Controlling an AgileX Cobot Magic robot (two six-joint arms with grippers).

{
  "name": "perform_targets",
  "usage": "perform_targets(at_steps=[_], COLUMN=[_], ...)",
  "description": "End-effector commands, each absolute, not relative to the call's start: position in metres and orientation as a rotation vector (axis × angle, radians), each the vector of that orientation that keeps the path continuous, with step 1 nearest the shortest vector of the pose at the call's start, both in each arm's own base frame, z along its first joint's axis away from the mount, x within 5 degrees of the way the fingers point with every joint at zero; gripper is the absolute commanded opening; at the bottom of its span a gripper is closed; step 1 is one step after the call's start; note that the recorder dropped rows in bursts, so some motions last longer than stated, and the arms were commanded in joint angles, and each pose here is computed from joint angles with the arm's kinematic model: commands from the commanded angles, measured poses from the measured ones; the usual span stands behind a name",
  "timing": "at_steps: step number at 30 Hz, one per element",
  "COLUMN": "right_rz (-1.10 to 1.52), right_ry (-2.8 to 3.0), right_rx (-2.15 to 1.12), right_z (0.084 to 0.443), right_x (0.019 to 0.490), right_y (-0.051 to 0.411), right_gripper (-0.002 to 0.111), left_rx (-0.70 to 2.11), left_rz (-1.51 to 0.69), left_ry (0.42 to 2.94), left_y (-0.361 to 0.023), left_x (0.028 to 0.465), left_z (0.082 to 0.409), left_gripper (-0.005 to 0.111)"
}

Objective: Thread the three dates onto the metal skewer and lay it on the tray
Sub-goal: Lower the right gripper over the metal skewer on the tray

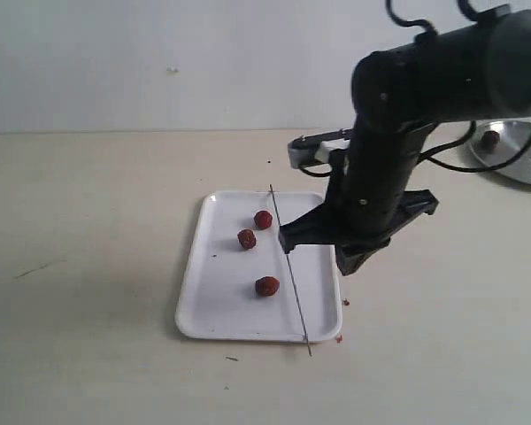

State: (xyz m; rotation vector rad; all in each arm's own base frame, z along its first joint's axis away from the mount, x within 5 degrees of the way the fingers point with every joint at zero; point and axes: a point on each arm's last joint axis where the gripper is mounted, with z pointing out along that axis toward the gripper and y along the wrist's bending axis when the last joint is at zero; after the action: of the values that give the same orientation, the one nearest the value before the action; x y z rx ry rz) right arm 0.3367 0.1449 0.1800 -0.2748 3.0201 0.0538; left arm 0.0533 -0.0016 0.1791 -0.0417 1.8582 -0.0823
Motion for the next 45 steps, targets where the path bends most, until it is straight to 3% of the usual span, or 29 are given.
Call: perform_targets(at_steps=[1, 11, 15, 45], right_rz=[0.011, 0.031, 0.049, 0.127], right_ry=[3.027, 3.092, 3.091, 3.052], right_rx=[-0.302, -0.282, -0.284, -0.386], right_z=[0.170, 0.141, 0.133, 0.134], right_x=[0.351, 0.357, 0.359, 0.351], right_y=[0.161, 0.170, 0.172, 0.195], right_gripper=[0.002, 0.030, 0.035, 0.035], left_rx=[-0.037, -0.021, -0.021, -0.021], left_rz=[-0.087, -0.099, -0.099, -0.099], left_ry=[1.842, 1.842, 1.842, 1.842], left_y=[-0.002, -0.003, -0.003, -0.003], left_x=[0.053, 0.053, 0.053, 0.053], left_z=[0.181, 0.181, 0.181, 0.181], left_gripper=[0.000, 0.000, 0.000, 0.000])
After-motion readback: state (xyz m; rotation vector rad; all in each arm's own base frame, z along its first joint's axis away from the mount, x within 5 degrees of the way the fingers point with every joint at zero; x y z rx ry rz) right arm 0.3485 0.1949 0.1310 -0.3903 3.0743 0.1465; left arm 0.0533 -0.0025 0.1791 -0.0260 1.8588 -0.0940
